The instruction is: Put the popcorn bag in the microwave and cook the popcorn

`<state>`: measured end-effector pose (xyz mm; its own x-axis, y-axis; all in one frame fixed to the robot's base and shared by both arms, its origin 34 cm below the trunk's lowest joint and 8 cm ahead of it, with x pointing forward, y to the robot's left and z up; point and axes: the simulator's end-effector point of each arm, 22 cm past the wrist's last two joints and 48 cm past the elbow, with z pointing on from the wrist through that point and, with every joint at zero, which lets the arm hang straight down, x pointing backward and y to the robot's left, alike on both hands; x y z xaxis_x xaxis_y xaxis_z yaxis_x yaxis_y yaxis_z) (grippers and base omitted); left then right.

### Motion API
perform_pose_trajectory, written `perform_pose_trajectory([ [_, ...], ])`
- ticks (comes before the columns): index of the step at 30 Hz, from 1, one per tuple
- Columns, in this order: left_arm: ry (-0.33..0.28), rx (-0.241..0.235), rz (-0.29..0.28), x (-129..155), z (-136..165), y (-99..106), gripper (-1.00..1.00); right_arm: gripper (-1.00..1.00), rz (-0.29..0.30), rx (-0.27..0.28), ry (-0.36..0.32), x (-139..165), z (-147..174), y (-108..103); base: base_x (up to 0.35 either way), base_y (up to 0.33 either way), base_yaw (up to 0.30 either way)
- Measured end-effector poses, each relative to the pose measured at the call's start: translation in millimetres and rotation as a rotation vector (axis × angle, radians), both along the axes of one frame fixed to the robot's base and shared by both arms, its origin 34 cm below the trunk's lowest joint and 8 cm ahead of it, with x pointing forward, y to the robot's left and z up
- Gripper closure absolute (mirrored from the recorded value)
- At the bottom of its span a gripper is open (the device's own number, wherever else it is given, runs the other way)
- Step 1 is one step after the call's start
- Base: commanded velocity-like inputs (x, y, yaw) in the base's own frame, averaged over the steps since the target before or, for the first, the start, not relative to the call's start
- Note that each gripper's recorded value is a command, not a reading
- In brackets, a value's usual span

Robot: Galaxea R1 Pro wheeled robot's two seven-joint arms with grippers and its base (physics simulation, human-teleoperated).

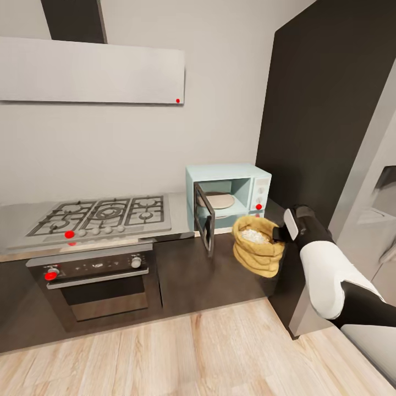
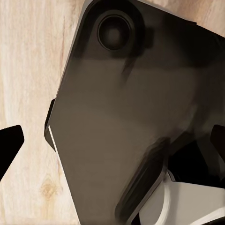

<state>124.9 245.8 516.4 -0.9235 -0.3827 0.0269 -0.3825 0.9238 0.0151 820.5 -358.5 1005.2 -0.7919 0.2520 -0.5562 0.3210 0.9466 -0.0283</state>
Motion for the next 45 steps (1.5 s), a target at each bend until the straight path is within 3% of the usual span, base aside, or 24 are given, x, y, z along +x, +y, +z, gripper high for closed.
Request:
perform_pose_trajectory([
  [9,0.0,-0.001,0.0,0.0,0.0,-0.6,-1.0,1.0,0.006,0.003,-0.066,19.9,45.4,5.4,0.0,0.0,0.0],
  [14,0.0,-0.001,0.0,0.0,0.0,-0.7,-1.0,1.0,-0.003,-0.05,-0.055,29.6,81.7,5.9,0.0,0.0,0.0],
  [20,0.0,-0.001,0.0,0.0,0.0,-0.6,-1.0,1.0,-0.007,-0.057,-0.089,36.8,106.4,5.9,0.0,0.0,0.0],
  [45,0.0,-0.001,-0.001,0.1,0.0,-0.7,-1.0,1.0,-0.003,-0.027,-0.106,39.3,109.9,11.5,0.0,0.0,0.0],
])
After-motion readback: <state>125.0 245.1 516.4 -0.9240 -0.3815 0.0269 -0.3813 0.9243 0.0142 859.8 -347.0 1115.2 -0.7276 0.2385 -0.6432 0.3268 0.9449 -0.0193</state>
